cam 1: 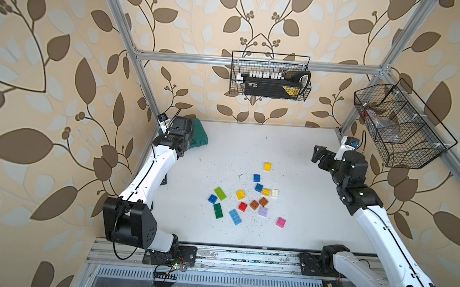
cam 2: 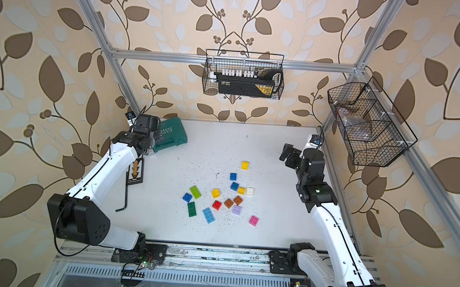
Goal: Assemble the number 1 with lego
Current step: Move the lego brick at the center of the board.
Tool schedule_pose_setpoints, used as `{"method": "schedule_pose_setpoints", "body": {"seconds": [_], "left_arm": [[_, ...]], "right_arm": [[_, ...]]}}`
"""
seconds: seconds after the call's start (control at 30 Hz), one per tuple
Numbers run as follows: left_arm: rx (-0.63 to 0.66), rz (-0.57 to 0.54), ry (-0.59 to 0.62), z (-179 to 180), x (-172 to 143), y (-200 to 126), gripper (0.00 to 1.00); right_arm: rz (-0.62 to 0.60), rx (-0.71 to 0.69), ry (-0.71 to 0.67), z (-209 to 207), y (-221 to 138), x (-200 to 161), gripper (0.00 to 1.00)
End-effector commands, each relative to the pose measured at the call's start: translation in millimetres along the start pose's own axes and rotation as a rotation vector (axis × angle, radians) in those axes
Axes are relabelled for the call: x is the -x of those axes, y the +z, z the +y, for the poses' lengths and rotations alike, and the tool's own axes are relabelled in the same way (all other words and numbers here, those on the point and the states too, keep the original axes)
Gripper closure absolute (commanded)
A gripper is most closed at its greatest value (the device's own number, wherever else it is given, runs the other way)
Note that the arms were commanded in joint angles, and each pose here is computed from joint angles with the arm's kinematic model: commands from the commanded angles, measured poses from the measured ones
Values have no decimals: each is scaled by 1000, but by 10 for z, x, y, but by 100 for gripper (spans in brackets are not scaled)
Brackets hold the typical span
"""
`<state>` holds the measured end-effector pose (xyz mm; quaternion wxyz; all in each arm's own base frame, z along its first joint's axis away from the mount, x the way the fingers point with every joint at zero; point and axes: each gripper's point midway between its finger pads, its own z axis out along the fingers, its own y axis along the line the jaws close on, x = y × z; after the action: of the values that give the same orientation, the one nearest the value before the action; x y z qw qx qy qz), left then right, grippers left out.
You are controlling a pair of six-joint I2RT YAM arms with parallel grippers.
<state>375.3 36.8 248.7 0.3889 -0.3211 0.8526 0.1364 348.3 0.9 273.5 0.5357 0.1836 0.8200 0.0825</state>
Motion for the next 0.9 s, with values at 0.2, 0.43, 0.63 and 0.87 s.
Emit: {"method": "schedule_pose_setpoints", "body": {"seconds": [0.2, 0.43, 0.63, 0.87], "left_arm": [[-411, 333, 103, 363, -971, -1025, 1], [-557, 406, 106, 516, -1169, -1490, 1], [-729, 479, 86, 409, -1486, -1626, 1], [-783, 529, 124, 342, -1691, -1576, 1]], "right_arm": [[603, 88, -104, 948, -712, -1675, 14], [681, 79, -292, 1627, -1195, -2653, 19], [835, 58, -263, 1877, -1175, -3381, 22], [863, 61, -135, 1958, -1008, -3603, 43]]}}
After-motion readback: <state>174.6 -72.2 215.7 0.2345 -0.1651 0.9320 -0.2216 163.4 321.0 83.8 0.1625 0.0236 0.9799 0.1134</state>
